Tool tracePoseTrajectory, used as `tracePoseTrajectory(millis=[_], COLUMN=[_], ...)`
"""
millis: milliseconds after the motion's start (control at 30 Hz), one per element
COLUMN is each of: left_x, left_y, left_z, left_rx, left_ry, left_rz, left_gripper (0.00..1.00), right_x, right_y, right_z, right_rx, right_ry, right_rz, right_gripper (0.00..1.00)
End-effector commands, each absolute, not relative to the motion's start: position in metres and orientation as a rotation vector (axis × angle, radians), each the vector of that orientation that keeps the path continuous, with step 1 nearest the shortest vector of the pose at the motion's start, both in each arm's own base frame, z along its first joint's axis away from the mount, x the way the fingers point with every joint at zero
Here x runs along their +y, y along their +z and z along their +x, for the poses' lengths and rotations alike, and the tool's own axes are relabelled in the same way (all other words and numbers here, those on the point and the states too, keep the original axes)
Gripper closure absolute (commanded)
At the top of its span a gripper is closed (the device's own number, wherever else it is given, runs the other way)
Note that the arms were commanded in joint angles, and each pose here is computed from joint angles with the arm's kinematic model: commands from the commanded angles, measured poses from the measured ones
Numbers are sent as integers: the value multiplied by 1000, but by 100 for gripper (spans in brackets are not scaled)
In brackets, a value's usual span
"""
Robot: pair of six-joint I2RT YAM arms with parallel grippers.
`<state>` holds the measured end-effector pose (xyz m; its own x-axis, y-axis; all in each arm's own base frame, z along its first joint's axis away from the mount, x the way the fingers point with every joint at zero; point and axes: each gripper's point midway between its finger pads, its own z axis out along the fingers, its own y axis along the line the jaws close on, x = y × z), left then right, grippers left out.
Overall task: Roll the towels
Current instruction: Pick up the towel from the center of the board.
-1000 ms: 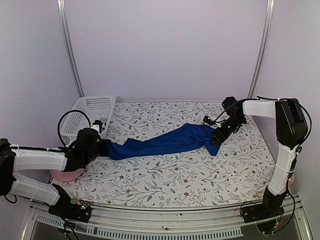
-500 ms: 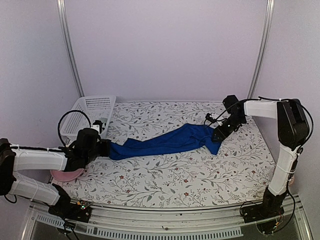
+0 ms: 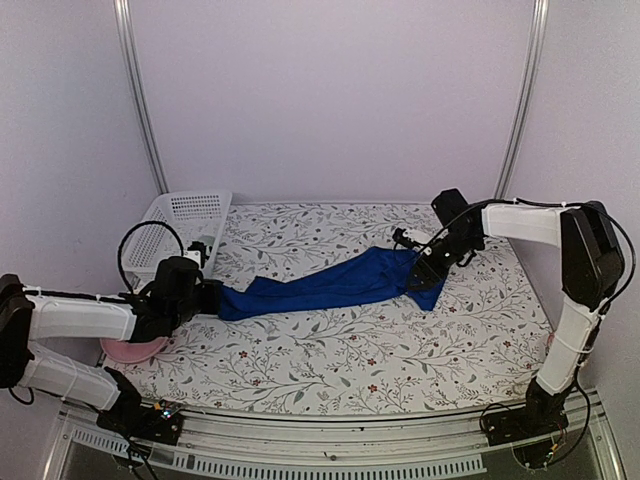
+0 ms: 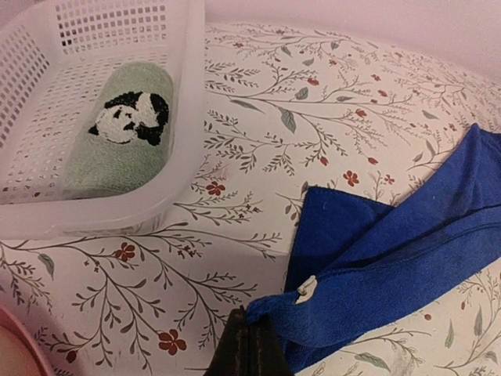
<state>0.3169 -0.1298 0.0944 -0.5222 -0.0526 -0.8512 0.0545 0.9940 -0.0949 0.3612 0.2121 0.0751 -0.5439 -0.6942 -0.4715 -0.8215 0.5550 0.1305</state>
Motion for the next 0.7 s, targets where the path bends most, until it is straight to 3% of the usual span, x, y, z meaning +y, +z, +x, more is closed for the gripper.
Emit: tracePoseTrajectory(millis=[0, 333, 567, 667], left_x=[-136, -138, -139, -139], left_y=[107, 106, 105, 104], left_z=[324, 324, 325, 325], left_rx=[2087, 2089, 2093, 2096], left_ry=[-156, -159, -164, -165], left_rz=[2, 10, 11, 14], left_gripper=[100, 100, 100, 100], right_x=[203, 157, 156, 161], right_y=[61, 75, 73, 77], right_z=[383, 401, 405, 404], right_rx=[2418, 2314, 2244, 2224], right_ry=[87, -332, -441, -410], right_rz=[-1189, -1077, -1093, -1099], right_gripper=[32, 28, 26, 31])
